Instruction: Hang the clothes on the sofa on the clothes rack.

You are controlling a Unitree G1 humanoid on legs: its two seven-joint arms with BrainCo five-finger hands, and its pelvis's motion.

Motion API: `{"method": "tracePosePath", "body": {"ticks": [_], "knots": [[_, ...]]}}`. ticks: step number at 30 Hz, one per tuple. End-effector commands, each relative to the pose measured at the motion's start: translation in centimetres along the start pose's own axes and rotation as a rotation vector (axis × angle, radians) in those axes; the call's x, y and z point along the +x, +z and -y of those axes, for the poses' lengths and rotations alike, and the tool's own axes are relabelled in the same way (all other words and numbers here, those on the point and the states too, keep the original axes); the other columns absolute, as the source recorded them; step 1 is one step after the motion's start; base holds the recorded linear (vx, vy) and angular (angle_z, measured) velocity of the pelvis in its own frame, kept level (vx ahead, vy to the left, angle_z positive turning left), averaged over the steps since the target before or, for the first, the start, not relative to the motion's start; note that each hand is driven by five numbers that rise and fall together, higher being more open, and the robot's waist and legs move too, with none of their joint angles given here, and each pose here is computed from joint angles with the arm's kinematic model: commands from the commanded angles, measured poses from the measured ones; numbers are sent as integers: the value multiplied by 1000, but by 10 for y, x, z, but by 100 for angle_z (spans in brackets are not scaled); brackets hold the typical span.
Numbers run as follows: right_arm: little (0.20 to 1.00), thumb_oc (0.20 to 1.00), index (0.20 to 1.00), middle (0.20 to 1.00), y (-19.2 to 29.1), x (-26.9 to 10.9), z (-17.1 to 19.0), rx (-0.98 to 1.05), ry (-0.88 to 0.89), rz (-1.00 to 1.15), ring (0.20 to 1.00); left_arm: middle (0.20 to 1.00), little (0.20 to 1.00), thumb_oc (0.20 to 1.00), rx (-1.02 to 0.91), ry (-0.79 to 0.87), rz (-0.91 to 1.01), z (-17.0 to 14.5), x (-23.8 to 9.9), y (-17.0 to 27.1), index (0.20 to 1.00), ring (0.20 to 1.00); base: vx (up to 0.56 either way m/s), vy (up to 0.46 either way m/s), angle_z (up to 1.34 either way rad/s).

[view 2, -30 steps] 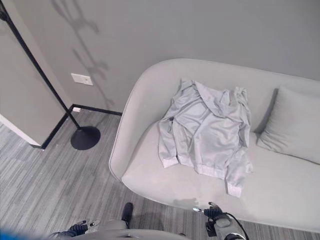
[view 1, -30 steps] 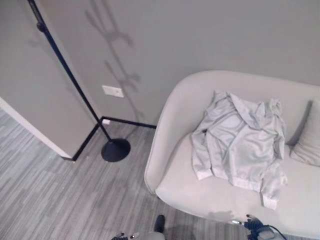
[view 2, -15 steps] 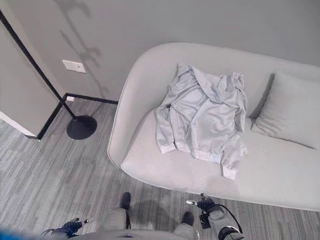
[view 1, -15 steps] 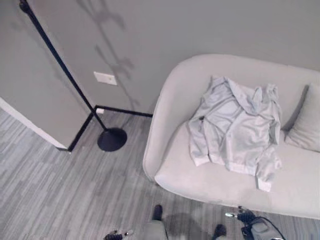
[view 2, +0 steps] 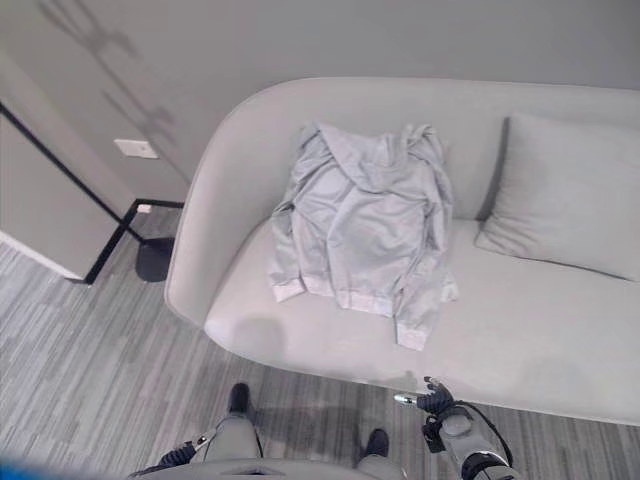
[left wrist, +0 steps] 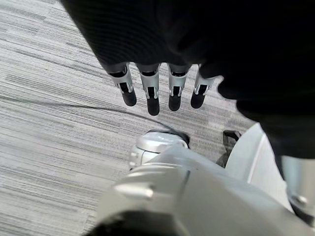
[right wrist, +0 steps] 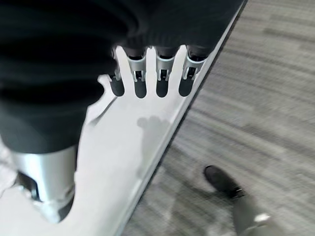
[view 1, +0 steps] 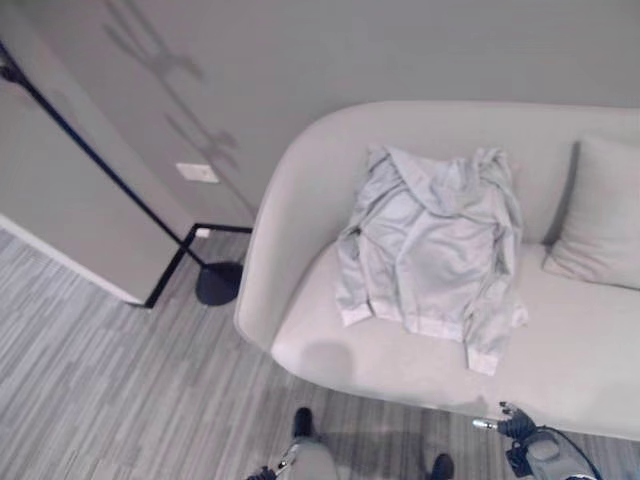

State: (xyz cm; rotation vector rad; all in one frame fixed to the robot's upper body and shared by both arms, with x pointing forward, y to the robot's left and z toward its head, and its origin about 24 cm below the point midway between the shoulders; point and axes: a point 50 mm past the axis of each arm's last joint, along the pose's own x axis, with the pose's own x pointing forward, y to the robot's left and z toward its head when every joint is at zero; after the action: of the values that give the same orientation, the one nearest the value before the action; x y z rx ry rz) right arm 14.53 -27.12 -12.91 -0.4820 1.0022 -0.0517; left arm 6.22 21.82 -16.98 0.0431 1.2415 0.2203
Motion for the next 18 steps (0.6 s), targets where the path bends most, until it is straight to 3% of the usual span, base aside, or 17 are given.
{"method": "tracePosePath", "body": {"ticks": [1, 18], "knots": [[1000, 1000, 1000, 1000, 33, 6, -9, -38, 27, 95, 1000, 1000, 1000, 1000, 82, 30, 89, -19, 4, 35, 1000, 1000, 44, -278, -11], [1000, 1000, 1000, 1000, 26, 5, -17, 14, 23, 73, 1000, 1000, 1000, 1000, 157, 18, 81, -16, 5, 38, 1000, 1000, 33, -73, 5]]}}
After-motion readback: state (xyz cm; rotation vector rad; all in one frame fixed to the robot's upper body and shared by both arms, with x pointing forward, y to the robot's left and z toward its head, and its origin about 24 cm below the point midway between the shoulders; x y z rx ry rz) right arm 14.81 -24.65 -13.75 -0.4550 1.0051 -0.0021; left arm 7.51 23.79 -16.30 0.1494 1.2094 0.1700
